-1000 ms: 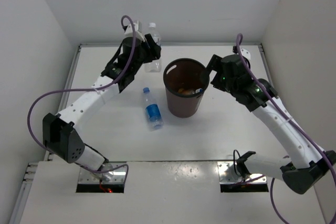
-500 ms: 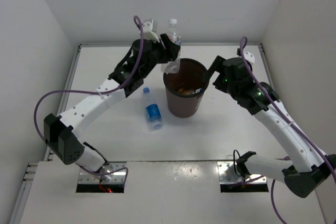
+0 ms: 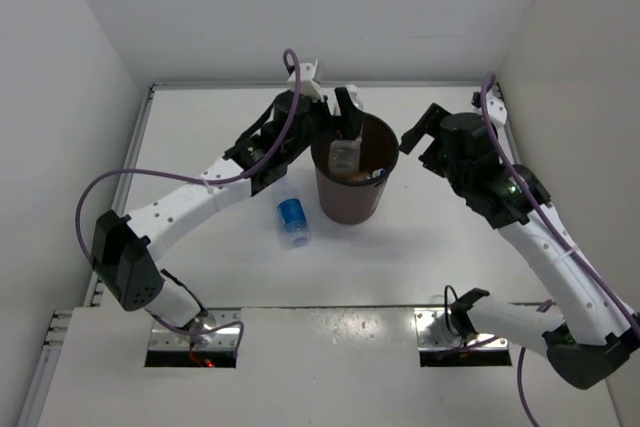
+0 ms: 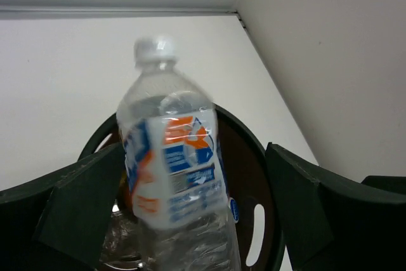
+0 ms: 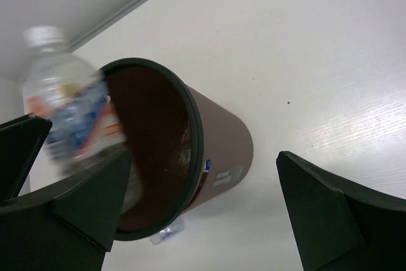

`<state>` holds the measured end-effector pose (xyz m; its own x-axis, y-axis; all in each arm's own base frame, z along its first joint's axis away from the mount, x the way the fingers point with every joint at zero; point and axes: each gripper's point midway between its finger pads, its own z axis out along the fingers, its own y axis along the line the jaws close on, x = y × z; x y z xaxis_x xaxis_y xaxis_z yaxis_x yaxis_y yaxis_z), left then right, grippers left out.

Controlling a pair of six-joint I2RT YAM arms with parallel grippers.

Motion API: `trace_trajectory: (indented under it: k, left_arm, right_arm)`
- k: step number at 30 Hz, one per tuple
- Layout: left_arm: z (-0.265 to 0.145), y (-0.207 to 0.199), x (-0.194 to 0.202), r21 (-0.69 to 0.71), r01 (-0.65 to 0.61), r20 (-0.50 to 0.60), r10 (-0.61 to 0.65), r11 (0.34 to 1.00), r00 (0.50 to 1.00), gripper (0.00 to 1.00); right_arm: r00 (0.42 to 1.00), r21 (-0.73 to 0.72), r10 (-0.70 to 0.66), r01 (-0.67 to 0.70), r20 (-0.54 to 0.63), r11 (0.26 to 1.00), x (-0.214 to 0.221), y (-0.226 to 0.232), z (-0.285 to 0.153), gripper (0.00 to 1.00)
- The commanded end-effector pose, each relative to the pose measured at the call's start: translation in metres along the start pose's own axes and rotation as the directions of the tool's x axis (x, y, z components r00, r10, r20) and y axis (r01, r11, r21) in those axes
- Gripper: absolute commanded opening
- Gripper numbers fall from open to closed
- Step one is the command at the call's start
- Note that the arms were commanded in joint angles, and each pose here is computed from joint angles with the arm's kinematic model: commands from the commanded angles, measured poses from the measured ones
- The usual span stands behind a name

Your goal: Put the plastic bottles in the bin

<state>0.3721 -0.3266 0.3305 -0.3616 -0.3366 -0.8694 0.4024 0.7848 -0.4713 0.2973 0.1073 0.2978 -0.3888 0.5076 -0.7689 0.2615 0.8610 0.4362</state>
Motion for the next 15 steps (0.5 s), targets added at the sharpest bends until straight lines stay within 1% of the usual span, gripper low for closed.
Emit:
trace_trajectory:
  k: [1,7,9,10,11,12,13,14,15]
  left_arm:
    - [-0.006,-0.011,-0.017,0.028,-0.023,0.057,0.022,0.999,0.998,1.00]
    - [-0.012,-0.006,-0.044,-0.029,-0.094,0.132,0.097,0.995,0.987,1.00]
    - [-0.017,0.001,-0.065,-0.078,-0.088,0.184,0.101,0.993,0.978,1.00]
    - [-0.018,0.018,-0.074,-0.138,-0.080,0.197,0.106,0.987,0.975,1.00]
    - [-0.024,0.038,-0.092,-0.255,-0.020,0.254,0.087,0.967,0.963,1.00]
    - [-0.030,0.065,-0.105,-0.350,0.031,0.289,0.076,0.936,0.954,1.00]
    - [-0.038,0.094,-0.100,-0.458,0.057,0.260,0.072,0.887,0.963,1.00]
    - [-0.042,0.115,-0.100,-0.498,0.164,0.300,-0.008,0.851,0.954,1.00]
    - [-0.041,0.134,-0.089,-0.517,0.185,0.271,-0.046,0.836,0.962,1.00]
  right_arm:
    - [0.999,0.007,0.013,-0.013,0.031,1.000,-0.005,-0.004,-0.002,0.99]
    - [0.999,0.007,0.013,-0.013,0.031,1.000,-0.004,-0.005,0.000,0.99]
    - [0.999,0.007,0.013,-0.013,0.031,1.000,-0.004,-0.005,0.000,0.99]
    - [0.999,0.007,0.013,-0.013,0.031,1.000,-0.004,-0.005,0.000,0.99]
    - [0.999,0.007,0.013,-0.013,0.031,1.000,-0.004,-0.005,0.000,0.99]
    - [1.000,0.013,0.008,-0.009,0.025,1.000,-0.001,-0.007,0.001,0.99]
    - [1.000,0.013,0.008,-0.009,0.025,1.000,-0.001,-0.007,0.001,0.99]
    - [0.999,0.007,0.013,-0.013,0.031,1.000,-0.002,-0.005,0.001,0.99]
    - [0.999,0.014,0.017,-0.017,0.035,1.000,-0.004,-0.007,0.002,0.99]
